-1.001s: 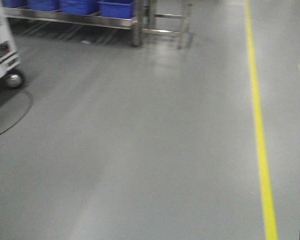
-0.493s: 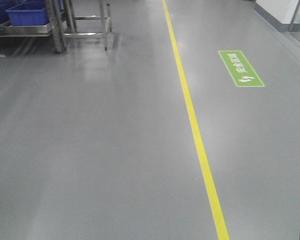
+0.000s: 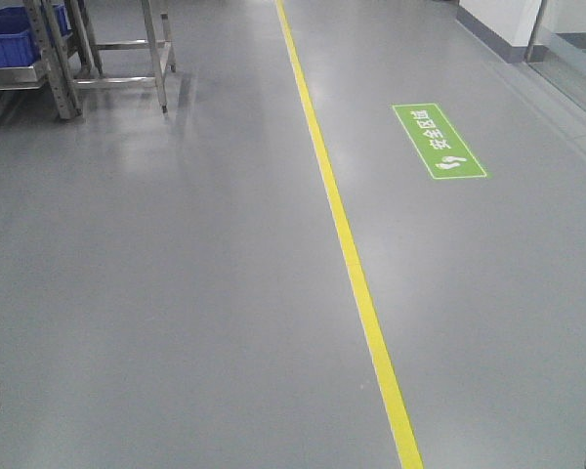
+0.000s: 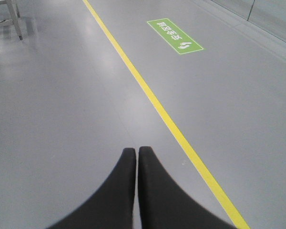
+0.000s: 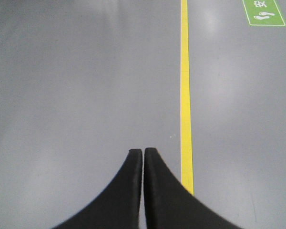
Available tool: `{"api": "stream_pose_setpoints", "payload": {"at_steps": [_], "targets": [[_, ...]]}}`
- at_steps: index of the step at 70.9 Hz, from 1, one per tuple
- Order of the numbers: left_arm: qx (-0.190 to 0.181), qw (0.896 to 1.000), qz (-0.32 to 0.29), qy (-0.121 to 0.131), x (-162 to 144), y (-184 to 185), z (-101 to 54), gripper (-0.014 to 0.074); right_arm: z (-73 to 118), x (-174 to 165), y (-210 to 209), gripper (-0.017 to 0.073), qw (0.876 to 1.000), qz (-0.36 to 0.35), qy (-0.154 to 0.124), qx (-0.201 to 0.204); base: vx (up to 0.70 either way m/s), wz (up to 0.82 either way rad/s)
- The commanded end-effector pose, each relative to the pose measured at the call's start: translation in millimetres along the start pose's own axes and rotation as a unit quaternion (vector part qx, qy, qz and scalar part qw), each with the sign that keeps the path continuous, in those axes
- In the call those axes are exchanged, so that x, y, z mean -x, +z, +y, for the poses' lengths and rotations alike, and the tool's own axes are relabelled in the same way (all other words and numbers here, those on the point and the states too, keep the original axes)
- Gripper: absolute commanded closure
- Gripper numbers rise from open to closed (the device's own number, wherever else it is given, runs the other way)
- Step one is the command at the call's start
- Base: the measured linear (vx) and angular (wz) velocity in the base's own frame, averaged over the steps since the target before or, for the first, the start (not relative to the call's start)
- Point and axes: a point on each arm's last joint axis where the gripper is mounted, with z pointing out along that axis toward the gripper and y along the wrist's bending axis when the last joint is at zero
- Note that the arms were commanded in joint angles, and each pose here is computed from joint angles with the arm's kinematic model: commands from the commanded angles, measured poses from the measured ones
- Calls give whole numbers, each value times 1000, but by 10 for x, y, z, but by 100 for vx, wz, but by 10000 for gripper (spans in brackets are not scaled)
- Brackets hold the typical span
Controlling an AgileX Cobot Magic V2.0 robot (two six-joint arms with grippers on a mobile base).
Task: Move and align brake pads A on conveyor
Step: 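Drive along the yellow floor line toward the steel table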
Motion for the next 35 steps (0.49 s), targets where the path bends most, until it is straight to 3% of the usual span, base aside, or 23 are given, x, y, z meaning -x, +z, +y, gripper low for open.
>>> {"api": "stream_pose_setpoints", "payload": {"at_steps": [1,35], "targets": [[-7,999,-50,0,151,-39,-21,601,2,133,-42,568,999,-44,-5,1,44,0],[-7,999,-50,0,151,-39,-21,601,2,133,-42,568,999,-44,-5,1,51,3]]}}
